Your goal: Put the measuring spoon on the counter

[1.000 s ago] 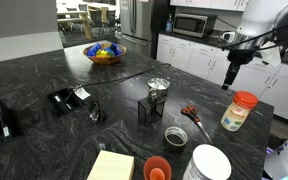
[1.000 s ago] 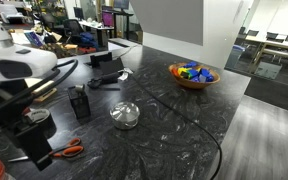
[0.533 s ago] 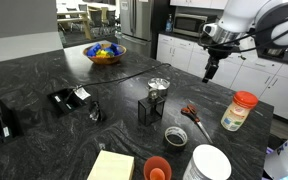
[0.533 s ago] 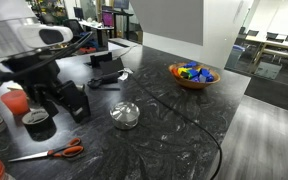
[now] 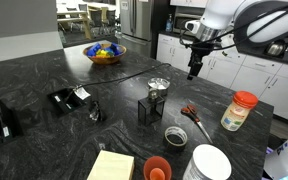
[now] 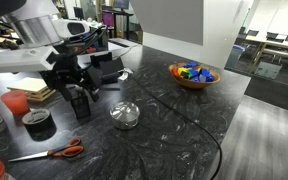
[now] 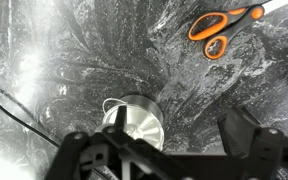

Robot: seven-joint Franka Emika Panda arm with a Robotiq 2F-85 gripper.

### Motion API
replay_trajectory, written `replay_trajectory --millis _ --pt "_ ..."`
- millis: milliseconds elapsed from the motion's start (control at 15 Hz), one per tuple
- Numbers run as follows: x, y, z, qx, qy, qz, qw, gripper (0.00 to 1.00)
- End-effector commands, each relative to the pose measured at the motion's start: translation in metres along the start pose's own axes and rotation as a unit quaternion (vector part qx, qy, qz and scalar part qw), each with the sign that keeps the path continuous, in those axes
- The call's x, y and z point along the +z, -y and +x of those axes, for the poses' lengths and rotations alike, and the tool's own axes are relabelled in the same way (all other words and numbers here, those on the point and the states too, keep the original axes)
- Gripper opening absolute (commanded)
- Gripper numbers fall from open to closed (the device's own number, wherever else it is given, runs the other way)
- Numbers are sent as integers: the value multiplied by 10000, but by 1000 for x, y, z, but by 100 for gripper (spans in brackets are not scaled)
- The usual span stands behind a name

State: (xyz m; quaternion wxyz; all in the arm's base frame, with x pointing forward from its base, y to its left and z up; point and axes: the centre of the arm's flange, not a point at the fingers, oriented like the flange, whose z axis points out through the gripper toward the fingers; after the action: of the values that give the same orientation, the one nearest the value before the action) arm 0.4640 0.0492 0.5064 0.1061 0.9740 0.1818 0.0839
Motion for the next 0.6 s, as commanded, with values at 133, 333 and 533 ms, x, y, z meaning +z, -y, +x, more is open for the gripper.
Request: replay_trajectory --millis 133,333,533 --pt "-1 0 2 2 -2 -66 10000 100" --pt "-5 5 24 -209 -165 -62 9996 100" --pt "-14 18 51 -513 -405 -83 9978 100"
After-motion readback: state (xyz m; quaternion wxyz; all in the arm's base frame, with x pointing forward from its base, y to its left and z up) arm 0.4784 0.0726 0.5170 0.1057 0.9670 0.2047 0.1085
